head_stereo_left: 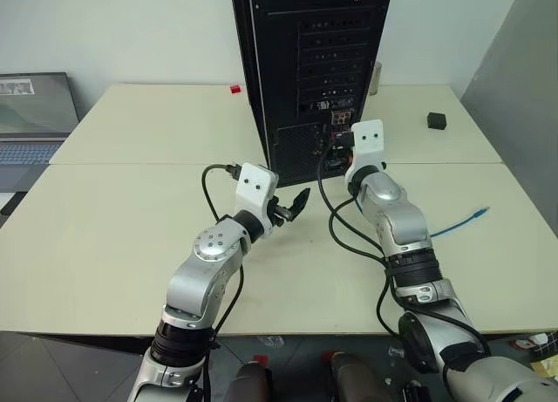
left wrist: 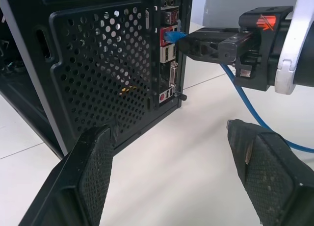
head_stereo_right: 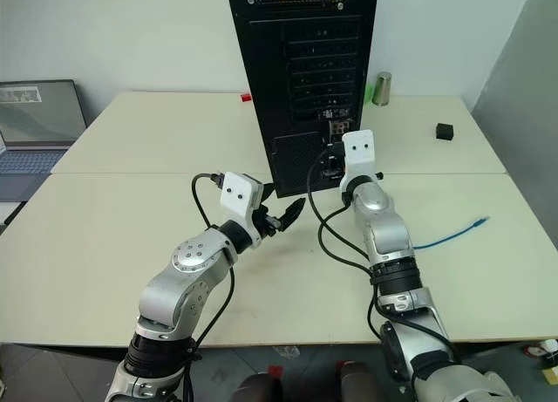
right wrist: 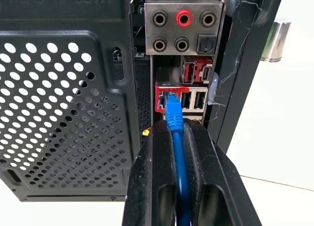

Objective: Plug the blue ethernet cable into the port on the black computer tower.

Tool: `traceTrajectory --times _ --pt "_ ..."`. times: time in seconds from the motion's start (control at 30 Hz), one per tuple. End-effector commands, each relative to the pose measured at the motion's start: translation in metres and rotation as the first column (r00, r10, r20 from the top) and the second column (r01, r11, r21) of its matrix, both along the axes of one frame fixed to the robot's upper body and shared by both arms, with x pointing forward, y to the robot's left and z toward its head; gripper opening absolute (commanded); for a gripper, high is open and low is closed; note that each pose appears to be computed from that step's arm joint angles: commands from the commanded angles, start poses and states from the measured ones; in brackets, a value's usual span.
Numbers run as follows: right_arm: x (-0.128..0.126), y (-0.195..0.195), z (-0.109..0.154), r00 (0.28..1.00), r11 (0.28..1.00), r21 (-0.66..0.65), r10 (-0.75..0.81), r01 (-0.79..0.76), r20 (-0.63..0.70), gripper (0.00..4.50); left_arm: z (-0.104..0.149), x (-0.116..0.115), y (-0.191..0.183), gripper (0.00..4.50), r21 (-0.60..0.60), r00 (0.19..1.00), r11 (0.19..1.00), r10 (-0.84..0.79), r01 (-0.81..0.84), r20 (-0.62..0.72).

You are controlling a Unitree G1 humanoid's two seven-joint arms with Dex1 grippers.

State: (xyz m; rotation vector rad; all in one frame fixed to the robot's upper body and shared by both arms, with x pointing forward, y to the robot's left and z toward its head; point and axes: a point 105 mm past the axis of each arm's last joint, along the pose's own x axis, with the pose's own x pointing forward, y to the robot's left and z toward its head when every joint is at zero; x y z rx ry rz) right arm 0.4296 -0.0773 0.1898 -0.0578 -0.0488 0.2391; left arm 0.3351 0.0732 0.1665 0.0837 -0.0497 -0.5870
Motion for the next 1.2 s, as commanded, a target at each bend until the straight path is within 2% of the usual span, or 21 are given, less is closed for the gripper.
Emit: traceTrajectory --times 0.03,0.27,0.33,0.77,0.9,0.97,1.03,1.2 --pt "0.0 0.006 0.028 0.997 1.0 0.024 0.017 -0.019 0.08 0.0 0.018 -0.004 -0.002 3.74 -0.01 0.998 1.0 -0.011 0.011 0.067" --pt "0.0 0.002 0.022 0.998 1.0 0.014 0.017 -0.018 0.068 0.0 0.017 -0.003 0.0 3.74 -0.006 0.998 1.0 -0.007 0.007 0.068" --pt "-0.001 -0.003 0.018 0.998 1.0 0.008 0.016 -0.016 0.06 0.66 0.017 -0.003 0.0 3.79 -0.004 0.998 1.0 -0.005 0.005 0.068" --pt "-0.012 -0.022 0.008 0.999 0.999 -0.027 0.03 -0.029 0.039 3.13 0.022 0.004 0.006 3.79 0.014 0.996 1.0 0.006 -0.008 0.083" --pt "-0.026 -0.023 0.013 0.993 0.994 -0.034 0.102 -0.1 0.059 3.89 0.019 0.008 0.01 3.79 0.05 0.998 0.998 0.021 -0.024 0.058" --pt "-0.04 -0.018 0.014 0.976 0.976 -0.065 0.21 -0.206 0.053 4.45 0.016 0.009 0.013 3.79 0.104 0.998 0.994 0.024 -0.03 0.056" --pt "-0.05 -0.02 0.015 0.964 0.962 -0.091 0.262 -0.257 0.047 4.49 0.013 0.008 0.015 3.79 0.139 0.998 0.99 0.016 -0.023 0.053" --pt "-0.067 -0.035 0.026 0.933 0.929 -0.126 0.357 -0.349 0.045 4.49 0.013 0.006 0.027 3.79 0.129 0.999 0.992 -0.003 -0.002 0.038"
